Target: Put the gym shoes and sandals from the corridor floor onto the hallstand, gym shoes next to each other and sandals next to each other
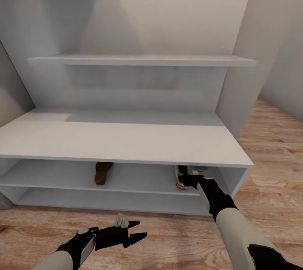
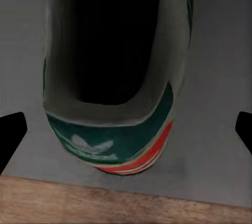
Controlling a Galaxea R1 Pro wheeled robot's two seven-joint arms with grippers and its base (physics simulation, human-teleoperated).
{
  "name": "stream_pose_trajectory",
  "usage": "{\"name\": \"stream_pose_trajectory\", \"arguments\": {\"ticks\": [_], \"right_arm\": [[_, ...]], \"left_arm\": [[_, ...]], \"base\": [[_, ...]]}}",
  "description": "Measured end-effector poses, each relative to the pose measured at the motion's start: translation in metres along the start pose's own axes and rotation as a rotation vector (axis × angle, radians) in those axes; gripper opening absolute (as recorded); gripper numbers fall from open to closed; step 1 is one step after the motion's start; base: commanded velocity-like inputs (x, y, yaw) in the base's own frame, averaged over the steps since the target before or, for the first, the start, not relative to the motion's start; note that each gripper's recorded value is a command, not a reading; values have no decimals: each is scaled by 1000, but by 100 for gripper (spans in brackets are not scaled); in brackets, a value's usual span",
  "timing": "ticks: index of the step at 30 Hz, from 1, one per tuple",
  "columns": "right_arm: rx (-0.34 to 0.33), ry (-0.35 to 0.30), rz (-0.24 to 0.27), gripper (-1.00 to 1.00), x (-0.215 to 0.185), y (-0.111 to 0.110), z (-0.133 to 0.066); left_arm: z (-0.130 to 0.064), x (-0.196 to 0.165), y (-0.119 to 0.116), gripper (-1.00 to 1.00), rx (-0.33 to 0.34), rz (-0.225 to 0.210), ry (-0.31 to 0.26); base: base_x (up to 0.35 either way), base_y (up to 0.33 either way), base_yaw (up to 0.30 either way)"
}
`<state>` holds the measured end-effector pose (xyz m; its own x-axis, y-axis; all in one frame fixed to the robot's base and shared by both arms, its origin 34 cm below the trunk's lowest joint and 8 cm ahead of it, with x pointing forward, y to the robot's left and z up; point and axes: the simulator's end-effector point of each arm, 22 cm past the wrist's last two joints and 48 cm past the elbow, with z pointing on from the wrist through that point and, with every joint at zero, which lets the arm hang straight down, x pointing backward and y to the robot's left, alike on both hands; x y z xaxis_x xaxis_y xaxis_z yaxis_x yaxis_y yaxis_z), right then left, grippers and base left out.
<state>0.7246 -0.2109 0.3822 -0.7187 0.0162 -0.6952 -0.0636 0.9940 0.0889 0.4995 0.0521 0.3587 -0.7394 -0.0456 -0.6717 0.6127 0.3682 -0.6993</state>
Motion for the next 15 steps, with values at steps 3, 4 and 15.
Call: {"name": "stream_pose_trajectory", "arguments": {"ticks": [3,4,15], "right_arm": [[0,0,0,100,0,0,0],[0,0,0,100,0,0,0],[-3,-2,6,100,-1,0,0]], "left_arm": [[0,0,0,100,1,-1,0],[0,0,0,100,0,0,0],[0,0,0,100,0,0,0]], "base": [[0,0,0],[-25,0,0],[-293,0,0]]}}
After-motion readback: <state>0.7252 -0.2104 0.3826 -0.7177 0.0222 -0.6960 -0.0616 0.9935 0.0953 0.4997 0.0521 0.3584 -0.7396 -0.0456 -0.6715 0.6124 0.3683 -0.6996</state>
